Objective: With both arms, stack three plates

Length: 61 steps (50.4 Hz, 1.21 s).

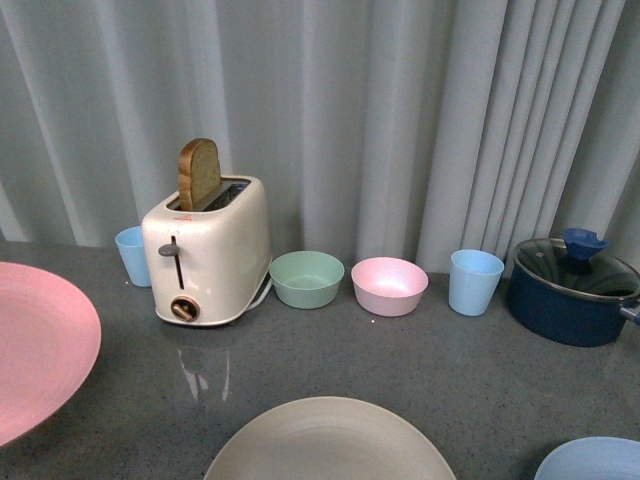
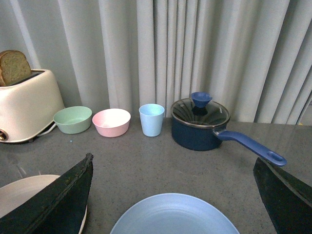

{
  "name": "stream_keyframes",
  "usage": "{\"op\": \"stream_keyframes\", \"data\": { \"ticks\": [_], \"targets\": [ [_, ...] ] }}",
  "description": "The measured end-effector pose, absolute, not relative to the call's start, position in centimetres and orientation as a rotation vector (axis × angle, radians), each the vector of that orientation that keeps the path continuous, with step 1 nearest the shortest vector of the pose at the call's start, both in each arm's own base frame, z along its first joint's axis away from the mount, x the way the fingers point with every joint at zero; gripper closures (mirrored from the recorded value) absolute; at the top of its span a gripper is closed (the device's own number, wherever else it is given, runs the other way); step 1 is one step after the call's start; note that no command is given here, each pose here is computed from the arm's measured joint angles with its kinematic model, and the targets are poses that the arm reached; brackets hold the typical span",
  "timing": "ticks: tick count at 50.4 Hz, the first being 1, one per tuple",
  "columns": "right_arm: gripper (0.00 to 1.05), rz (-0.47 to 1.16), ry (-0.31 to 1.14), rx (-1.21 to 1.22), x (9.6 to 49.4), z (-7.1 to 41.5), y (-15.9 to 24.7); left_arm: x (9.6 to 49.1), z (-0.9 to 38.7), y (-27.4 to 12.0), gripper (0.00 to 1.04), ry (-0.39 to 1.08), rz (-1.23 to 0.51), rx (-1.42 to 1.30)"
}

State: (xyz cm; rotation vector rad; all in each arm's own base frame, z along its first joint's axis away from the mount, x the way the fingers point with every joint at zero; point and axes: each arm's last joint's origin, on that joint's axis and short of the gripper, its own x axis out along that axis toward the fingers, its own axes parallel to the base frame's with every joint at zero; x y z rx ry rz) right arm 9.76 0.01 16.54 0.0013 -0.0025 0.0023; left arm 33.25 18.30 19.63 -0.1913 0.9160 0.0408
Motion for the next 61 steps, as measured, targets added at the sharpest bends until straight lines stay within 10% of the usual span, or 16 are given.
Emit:
{"op": "stream_keyframes", "data": {
  "ticks": [29,61],
  "targets": [
    [0.07,0.002,-0.003,0.001,9.8,16.5,0.0,34.5,16.9,-4.2,1.02,0.959,-0.379,-0.085],
    [0.07,0.002,-0.002,0.001,9.8,16.5,0.0,34.5,13.2,-9.6,1.02,1.051,-0.396,-0.025]
  ]
}}
